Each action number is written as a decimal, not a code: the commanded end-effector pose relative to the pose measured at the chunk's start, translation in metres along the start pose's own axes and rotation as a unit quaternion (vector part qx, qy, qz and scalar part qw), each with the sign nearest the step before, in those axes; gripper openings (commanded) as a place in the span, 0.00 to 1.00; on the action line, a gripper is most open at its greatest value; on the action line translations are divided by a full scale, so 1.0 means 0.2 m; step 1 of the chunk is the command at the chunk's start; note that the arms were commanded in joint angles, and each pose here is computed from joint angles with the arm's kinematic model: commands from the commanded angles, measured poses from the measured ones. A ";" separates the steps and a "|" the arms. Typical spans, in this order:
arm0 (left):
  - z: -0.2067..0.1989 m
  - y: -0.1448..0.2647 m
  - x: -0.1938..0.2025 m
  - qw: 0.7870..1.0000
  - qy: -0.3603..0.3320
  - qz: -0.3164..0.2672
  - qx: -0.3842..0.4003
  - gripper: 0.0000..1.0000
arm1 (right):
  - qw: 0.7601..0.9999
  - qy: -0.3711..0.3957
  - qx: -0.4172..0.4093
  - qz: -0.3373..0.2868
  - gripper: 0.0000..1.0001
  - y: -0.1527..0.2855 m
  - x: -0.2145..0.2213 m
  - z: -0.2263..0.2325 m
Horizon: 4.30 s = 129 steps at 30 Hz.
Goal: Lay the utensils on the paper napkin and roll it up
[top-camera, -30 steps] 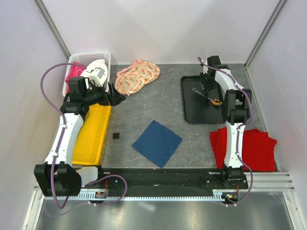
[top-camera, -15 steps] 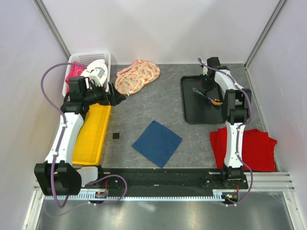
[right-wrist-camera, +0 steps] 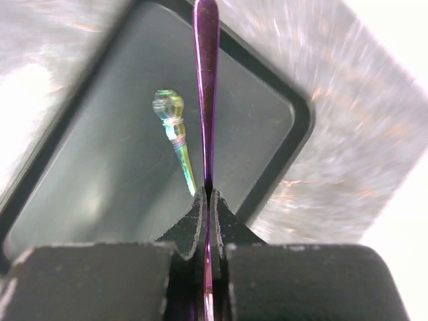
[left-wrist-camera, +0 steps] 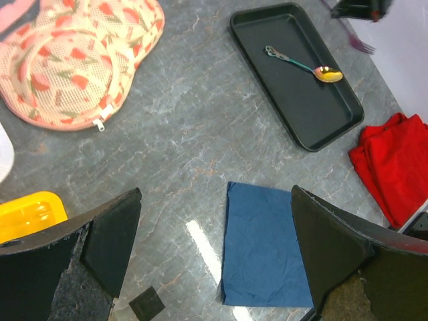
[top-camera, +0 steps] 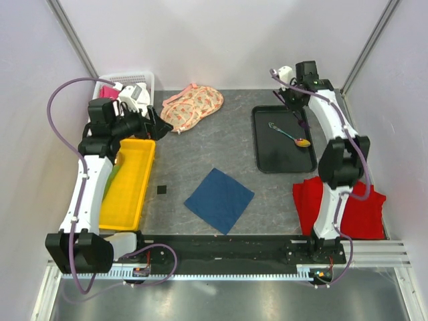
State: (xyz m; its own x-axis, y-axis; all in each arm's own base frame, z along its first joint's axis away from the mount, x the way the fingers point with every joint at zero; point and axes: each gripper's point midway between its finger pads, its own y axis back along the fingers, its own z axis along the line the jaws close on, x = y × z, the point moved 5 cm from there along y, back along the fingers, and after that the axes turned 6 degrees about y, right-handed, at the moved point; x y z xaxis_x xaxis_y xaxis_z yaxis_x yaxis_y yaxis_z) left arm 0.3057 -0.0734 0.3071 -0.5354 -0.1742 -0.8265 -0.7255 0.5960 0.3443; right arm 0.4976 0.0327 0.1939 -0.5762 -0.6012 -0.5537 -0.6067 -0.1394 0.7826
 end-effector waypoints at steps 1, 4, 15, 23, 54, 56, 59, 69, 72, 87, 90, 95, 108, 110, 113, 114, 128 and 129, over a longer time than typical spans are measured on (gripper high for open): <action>-0.10 0.05 -0.12 0.998 -0.048 -0.004 0.043 1.00 | 0.970 0.213 -0.037 -0.110 0.00 0.42 -0.21 0.20; -0.14 0.05 -0.09 0.993 -0.067 0.033 0.095 1.00 | 0.931 0.334 -0.070 -0.128 0.00 0.54 -0.16 0.45; -0.36 -0.01 0.25 0.950 -0.056 0.162 0.262 0.98 | 0.730 0.639 -0.091 -0.226 0.00 1.01 -0.03 1.30; -0.56 -0.08 0.66 0.895 -0.023 0.298 0.331 0.91 | 0.649 0.715 -0.085 -0.247 0.00 1.09 0.02 1.63; -0.73 -0.06 0.90 0.923 0.037 0.180 0.337 0.02 | 0.863 0.362 -0.037 -0.350 0.82 1.39 -0.16 1.49; -0.74 -0.05 0.86 0.932 0.041 0.131 0.335 0.02 | 0.910 0.205 -0.081 -0.350 0.80 1.37 -0.19 1.39; -0.73 -0.07 0.79 0.947 0.093 0.075 0.297 0.02 | 0.927 0.006 -0.156 -0.341 0.77 1.36 -0.23 1.30; -0.63 -0.19 0.72 0.969 0.193 0.040 0.151 0.02 | 0.848 -0.358 -0.321 -0.224 0.60 1.12 -0.34 1.39; -0.62 -0.21 0.75 0.971 0.187 0.043 0.141 0.02 | 0.843 -0.396 -0.316 -0.181 0.54 1.00 -0.38 1.43; -0.61 -0.21 0.83 0.972 0.181 0.052 0.139 0.02 | 0.853 -0.360 -0.336 -0.173 0.43 0.86 -0.55 1.63; -0.62 -0.20 0.84 0.971 0.184 0.050 0.147 0.02 | 0.855 -0.357 -0.334 -0.172 0.38 0.83 -0.55 1.64; -0.62 -0.19 0.84 0.970 0.184 0.047 0.152 0.02 | 0.866 -0.352 -0.316 -0.164 0.35 0.76 -0.53 1.64; -0.58 -0.19 0.89 0.973 0.183 0.062 0.124 0.37 | 0.877 -0.353 -0.287 -0.154 0.00 0.71 -0.47 1.62; -0.55 -0.17 0.87 0.980 0.164 0.067 0.090 0.62 | 0.888 -0.348 -0.266 -0.138 0.00 0.67 -0.39 1.61; -0.44 -0.12 0.86 0.991 0.108 0.082 0.016 0.81 | 0.906 -0.331 -0.239 -0.108 0.00 0.62 -0.28 1.61; -0.37 -0.10 0.82 0.993 0.093 0.073 -0.005 0.83 | 0.909 -0.330 -0.234 -0.099 0.00 0.60 -0.27 1.61; -0.07 0.02 0.65 0.985 0.158 0.021 -0.060 0.88 | 0.944 -0.263 -0.187 0.074 0.00 0.16 -0.01 1.87; -0.07 0.01 0.63 0.986 0.157 0.013 -0.059 0.88 | 0.943 -0.269 -0.180 0.073 0.00 0.15 -0.01 1.87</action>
State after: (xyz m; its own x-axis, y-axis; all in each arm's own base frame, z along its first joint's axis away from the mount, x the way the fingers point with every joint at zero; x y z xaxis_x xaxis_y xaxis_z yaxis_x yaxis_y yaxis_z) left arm 0.2251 -0.1017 0.1923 -0.6647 -0.4155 -0.6208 -0.7407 0.4750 0.4751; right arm 0.2627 0.3200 0.1003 -0.9109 -0.1708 -0.3756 -0.2757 -0.4253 0.8620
